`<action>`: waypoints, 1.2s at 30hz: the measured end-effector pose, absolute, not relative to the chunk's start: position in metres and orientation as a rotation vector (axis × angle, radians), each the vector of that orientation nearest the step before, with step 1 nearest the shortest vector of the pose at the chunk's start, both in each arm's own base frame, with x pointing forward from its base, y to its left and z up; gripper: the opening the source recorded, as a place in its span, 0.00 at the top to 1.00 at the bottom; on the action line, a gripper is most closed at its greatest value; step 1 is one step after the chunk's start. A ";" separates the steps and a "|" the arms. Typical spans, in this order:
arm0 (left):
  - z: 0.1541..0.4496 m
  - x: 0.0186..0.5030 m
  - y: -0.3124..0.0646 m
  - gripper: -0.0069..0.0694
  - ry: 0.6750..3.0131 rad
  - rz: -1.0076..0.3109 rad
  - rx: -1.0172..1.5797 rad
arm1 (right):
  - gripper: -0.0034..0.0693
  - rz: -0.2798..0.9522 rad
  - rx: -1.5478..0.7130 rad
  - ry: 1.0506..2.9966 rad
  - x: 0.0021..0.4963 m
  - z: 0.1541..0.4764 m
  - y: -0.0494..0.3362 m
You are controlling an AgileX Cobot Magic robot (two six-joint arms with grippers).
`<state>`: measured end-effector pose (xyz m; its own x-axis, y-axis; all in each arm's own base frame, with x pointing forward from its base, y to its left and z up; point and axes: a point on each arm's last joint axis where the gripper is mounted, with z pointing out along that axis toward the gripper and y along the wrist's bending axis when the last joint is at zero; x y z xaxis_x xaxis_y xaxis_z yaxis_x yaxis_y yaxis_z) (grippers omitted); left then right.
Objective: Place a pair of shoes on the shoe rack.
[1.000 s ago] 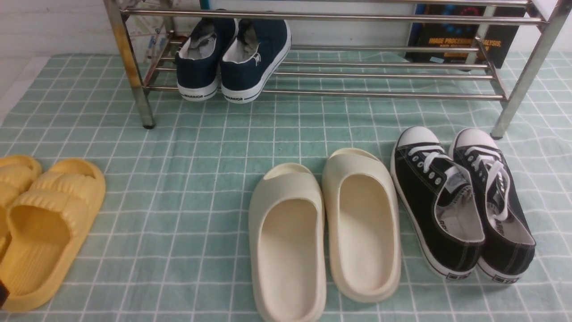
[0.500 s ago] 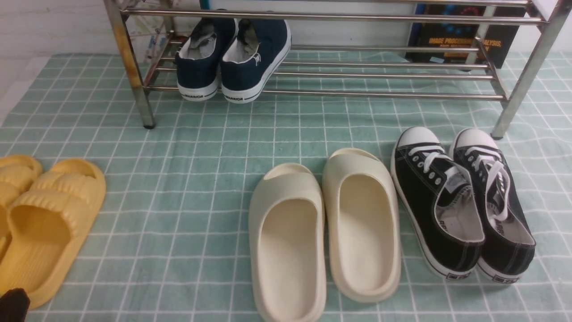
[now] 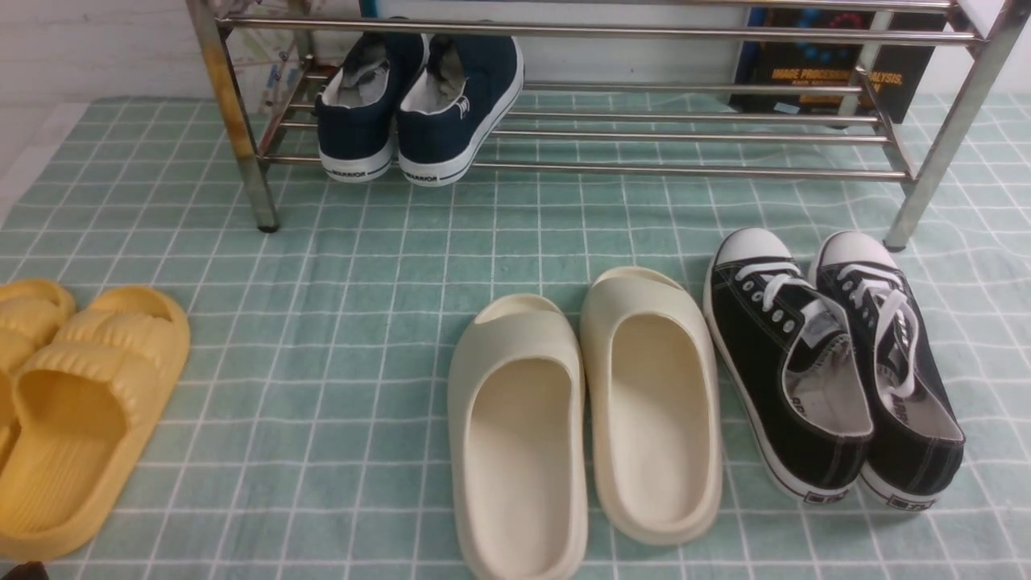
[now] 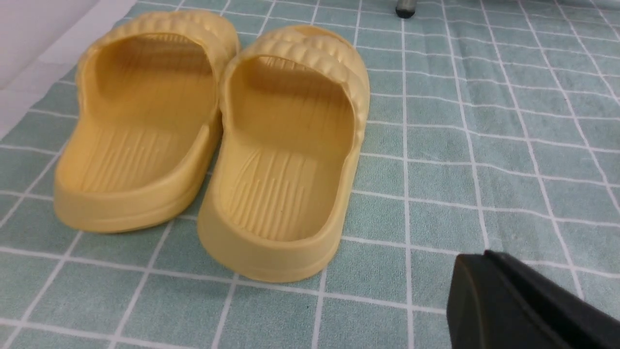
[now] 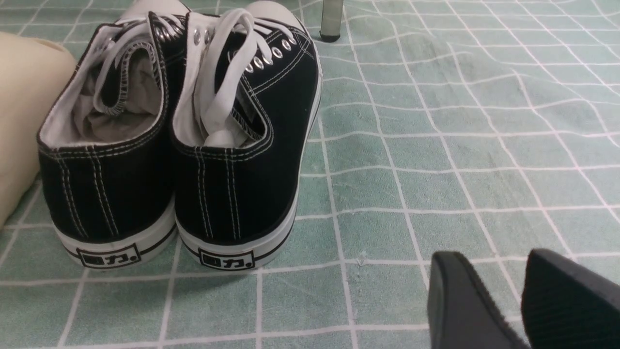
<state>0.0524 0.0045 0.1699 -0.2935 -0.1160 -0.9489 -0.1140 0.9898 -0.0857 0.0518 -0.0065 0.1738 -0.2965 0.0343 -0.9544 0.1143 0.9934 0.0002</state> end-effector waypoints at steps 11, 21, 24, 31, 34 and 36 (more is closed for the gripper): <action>0.170 0.053 0.001 0.93 1.876 -0.042 -0.111 | 0.62 -0.079 0.107 1.872 0.052 0.174 -0.006; 0.170 0.053 0.001 0.93 1.876 -0.045 -0.112 | 0.62 -0.079 0.107 1.872 0.052 0.174 -0.006; 0.170 0.053 0.001 0.93 1.876 -0.045 -0.112 | 0.62 -0.079 0.107 1.872 0.052 0.174 -0.006; 0.170 0.053 0.001 0.93 1.876 -0.045 -0.112 | 0.62 -0.079 0.107 1.872 0.052 0.174 -0.006; 0.170 0.053 0.001 0.93 1.876 -0.045 -0.112 | 0.62 -0.079 0.107 1.872 0.052 0.174 -0.006; 0.170 0.053 0.001 0.93 1.876 -0.045 -0.112 | 0.62 -0.079 0.107 1.872 0.052 0.174 -0.006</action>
<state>0.0526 0.0013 0.1699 -0.2998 -0.1005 -0.9487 -0.0551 0.9946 -0.0879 0.0518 -0.0065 0.1738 -0.2966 0.0335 -0.9544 0.1141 0.9935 -0.0006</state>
